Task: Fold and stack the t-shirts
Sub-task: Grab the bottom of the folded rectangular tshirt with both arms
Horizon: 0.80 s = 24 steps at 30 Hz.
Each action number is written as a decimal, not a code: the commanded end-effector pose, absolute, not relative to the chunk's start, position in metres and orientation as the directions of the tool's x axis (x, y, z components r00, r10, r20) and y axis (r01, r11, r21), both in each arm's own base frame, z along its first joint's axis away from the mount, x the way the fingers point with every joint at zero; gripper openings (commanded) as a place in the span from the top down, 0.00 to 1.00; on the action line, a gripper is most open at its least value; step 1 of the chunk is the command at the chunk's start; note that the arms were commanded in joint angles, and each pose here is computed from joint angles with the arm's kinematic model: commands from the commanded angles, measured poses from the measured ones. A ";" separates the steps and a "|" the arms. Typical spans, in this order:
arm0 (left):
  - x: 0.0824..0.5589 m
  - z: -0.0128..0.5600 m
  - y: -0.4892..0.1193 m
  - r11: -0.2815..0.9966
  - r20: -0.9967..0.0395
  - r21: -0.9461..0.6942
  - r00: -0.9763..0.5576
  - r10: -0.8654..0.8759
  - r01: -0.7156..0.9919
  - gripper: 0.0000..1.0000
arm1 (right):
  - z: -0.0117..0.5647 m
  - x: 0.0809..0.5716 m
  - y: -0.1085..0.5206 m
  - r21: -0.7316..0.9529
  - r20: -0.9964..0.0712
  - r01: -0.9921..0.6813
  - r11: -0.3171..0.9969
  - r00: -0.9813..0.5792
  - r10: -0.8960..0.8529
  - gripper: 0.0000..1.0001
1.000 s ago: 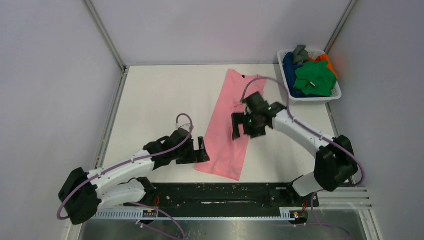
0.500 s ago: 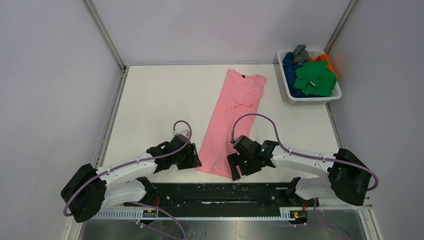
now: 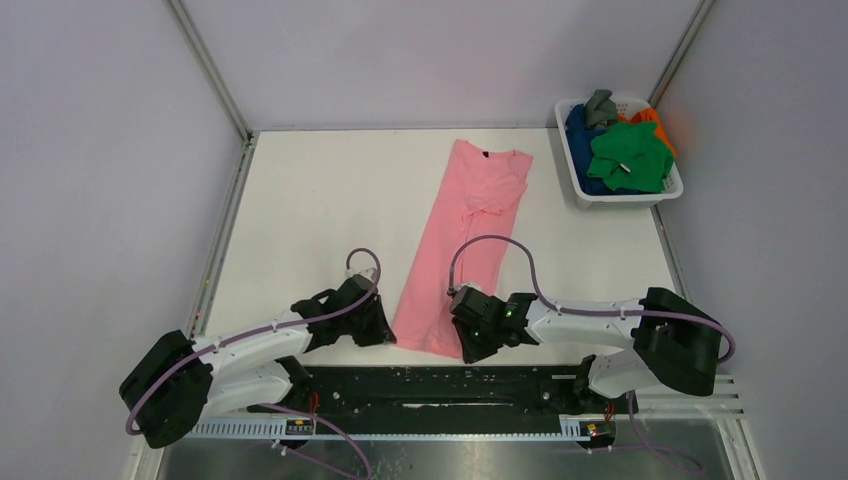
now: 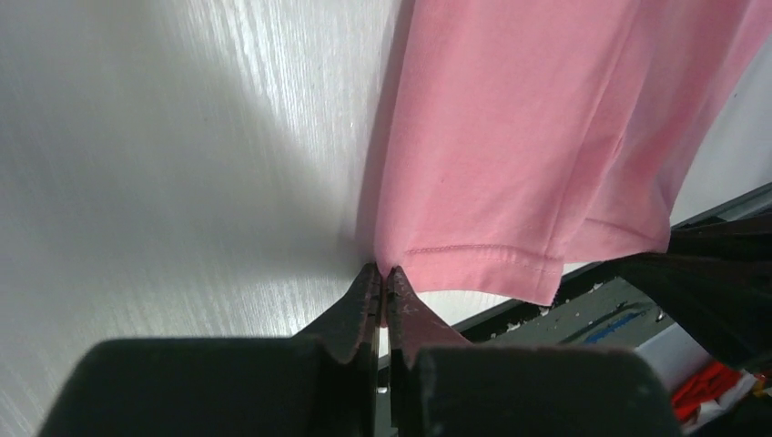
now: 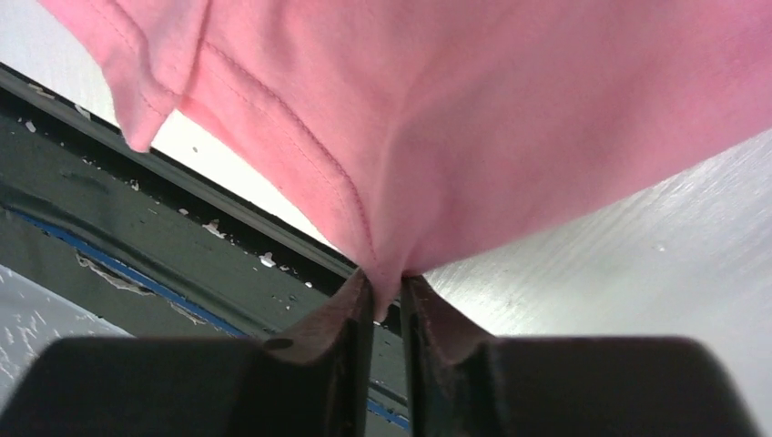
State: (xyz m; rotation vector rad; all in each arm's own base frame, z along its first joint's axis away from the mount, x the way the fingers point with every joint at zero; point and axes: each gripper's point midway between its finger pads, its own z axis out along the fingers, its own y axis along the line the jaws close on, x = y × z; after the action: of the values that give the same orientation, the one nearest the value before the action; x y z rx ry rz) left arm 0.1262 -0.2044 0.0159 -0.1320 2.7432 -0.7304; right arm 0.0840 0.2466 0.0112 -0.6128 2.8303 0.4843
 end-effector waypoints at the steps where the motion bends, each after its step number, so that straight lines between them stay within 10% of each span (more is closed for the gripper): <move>1: 0.108 0.018 -0.207 0.837 -0.211 -0.547 -0.964 -0.162 -0.021 1.00 | -0.002 0.067 0.227 0.221 -0.219 -0.393 0.892 -0.912 -0.347 0.83; 24: 0.131 0.089 -0.252 0.742 -0.361 -0.647 -0.928 -0.092 0.178 1.00 | 0.046 0.081 0.241 0.230 -0.364 -0.426 0.875 -0.872 -0.329 1.00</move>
State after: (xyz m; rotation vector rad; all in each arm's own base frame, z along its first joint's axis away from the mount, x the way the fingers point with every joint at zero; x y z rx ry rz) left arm 0.1064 -0.2222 0.0537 -0.0204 2.6949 -0.9184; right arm 0.0581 0.2402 0.0244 -0.6096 2.8282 0.4985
